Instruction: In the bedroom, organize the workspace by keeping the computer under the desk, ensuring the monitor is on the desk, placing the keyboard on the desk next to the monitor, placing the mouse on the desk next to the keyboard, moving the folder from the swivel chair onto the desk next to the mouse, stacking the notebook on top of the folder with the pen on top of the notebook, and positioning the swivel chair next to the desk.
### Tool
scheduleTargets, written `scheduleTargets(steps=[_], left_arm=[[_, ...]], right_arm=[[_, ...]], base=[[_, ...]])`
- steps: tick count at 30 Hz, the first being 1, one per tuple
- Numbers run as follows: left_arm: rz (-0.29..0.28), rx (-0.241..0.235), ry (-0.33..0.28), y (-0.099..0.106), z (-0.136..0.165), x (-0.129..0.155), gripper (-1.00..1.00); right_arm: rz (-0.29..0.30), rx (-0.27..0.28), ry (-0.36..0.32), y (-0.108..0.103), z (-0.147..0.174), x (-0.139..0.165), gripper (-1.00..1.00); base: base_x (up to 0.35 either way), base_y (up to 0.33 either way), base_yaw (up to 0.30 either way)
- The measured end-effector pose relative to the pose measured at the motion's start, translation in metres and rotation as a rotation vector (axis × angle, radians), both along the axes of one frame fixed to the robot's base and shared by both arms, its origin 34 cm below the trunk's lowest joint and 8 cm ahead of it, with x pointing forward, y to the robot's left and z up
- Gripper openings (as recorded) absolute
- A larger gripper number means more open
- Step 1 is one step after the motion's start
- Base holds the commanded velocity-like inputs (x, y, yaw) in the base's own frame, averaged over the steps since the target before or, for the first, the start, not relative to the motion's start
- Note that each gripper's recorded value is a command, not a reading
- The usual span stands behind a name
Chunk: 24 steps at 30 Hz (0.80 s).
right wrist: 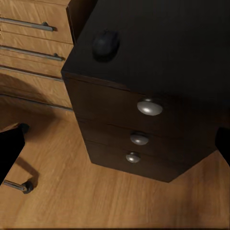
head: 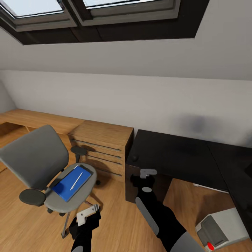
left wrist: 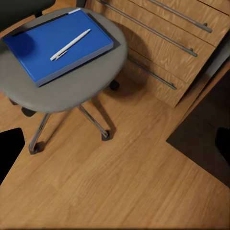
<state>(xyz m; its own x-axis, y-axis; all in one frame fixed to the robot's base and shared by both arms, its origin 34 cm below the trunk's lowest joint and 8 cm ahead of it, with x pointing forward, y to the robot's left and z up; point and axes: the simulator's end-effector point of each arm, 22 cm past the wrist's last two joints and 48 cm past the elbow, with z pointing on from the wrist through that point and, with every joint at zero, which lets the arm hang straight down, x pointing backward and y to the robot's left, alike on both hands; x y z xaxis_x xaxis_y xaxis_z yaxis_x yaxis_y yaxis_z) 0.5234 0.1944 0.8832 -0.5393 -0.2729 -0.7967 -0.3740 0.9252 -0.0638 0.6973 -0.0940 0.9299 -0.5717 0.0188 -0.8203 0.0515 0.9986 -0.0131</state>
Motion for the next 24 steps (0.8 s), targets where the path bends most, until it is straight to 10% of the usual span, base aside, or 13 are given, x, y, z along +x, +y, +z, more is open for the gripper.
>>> scheduleTargets(steps=[24], left_arm=[[-0.005,0.007,0.010,0.0002,-0.0044,-0.0016,1.00]], right_arm=[[0.000,-0.001,0.001,-0.0002,-0.0007,0.0001,1.00]], base=[[-0.184,0.000,0.000]])
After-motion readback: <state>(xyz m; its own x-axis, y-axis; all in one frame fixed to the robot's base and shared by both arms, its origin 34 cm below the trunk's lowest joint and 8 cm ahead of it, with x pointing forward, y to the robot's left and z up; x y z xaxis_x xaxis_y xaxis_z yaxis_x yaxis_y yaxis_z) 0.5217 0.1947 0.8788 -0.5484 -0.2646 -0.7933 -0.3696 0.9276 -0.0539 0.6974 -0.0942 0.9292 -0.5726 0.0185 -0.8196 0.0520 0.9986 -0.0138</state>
